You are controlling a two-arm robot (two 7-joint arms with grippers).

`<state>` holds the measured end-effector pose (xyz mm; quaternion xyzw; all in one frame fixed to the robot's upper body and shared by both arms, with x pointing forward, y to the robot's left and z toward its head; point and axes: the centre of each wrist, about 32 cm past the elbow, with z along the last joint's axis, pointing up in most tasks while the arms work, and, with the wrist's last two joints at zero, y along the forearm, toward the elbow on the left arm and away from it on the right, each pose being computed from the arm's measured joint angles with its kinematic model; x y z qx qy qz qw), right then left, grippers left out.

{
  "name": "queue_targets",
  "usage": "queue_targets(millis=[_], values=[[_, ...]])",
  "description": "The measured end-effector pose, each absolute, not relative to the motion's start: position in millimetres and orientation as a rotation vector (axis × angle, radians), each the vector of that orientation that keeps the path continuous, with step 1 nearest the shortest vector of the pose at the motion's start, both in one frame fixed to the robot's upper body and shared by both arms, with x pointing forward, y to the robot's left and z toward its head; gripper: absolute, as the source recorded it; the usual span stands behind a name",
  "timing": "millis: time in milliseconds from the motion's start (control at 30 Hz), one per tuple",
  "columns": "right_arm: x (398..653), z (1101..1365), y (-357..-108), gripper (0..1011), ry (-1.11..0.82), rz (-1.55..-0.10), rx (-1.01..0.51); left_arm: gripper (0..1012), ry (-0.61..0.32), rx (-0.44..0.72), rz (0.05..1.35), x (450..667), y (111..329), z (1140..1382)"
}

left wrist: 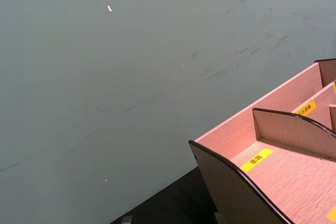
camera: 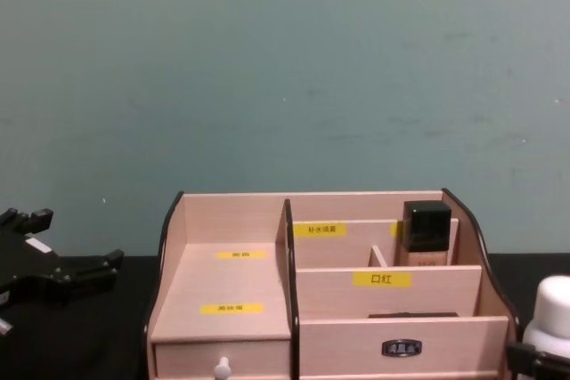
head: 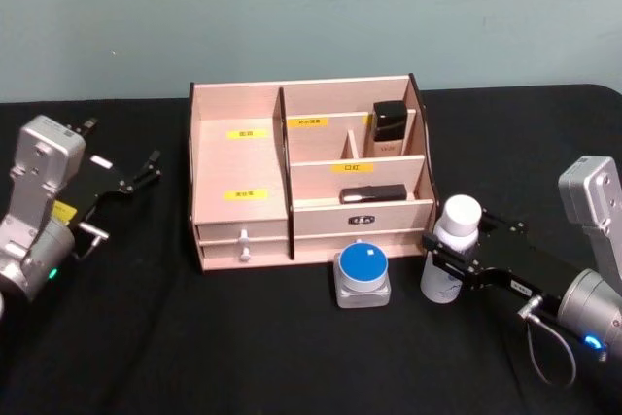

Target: Pick up the facial cleanser and watermelon frost from the table and place them into the tiered storage box.

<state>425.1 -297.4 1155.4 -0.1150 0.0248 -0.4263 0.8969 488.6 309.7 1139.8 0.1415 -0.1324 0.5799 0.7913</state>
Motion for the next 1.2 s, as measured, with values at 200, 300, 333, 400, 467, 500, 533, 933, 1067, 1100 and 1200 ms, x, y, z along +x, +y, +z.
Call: queue_targets(millis=[200,300,333,400,467,500,533,933,1067,1100,1200], values=[[425.0,1155.5,-297.6,593,0.051,-0.884,-0.238,1010,-0.285,0.304,1.248,488.6,309.7,1139.8],[424.9,1155.5,-297.6,593,0.051,-0.884,-0.238,1010,-0.285,0.305,1.248,488.6,309.7,1139.8],[424.9,1155.5,-297.6,593,0.051,-0.884,-0.238,1009,-0.285,0.304,1.248,488.6,309.7,1139.8],[424.7,1155.7,-298.4,593,0.052,-0.887,-0.235,1010,-0.285,0.304,1.248,488.6,309.7,1139.8],[424.2,1156.9,-299.2,593,0.052,-0.886,-0.229,1010,-0.285,0.304,1.248,488.6,309.7,1139.8],[424.0,1157.9,-299.4,593,0.051,-0.884,-0.226,1010,-0.285,0.304,1.248,488.6,309.7,1139.8],[423.7,1158.8,-299.5,593,0.05,-0.883,-0.224,1010,-0.285,0.304,1.248,488.6,309.7,1139.8],[418.2,1205.8,-298.0,593,-0.027,-0.814,-0.157,1010,-0.285,0.304,1.248,488.6,309.6,1139.8],[422.4,1223.4,-292.5,593,-0.054,-0.791,-0.122,1010,-0.285,0.304,1.248,488.6,309.7,1139.8],[425.7,1229.4,-289.2,593,-0.067,-0.782,-0.112,1010,-0.285,0.305,1.248,488.6,309.7,1139.8],[431.4,1236.2,-283.7,593,-0.081,-0.771,-0.101,1010,-0.285,0.304,1.248,488.6,309.7,1139.8]])
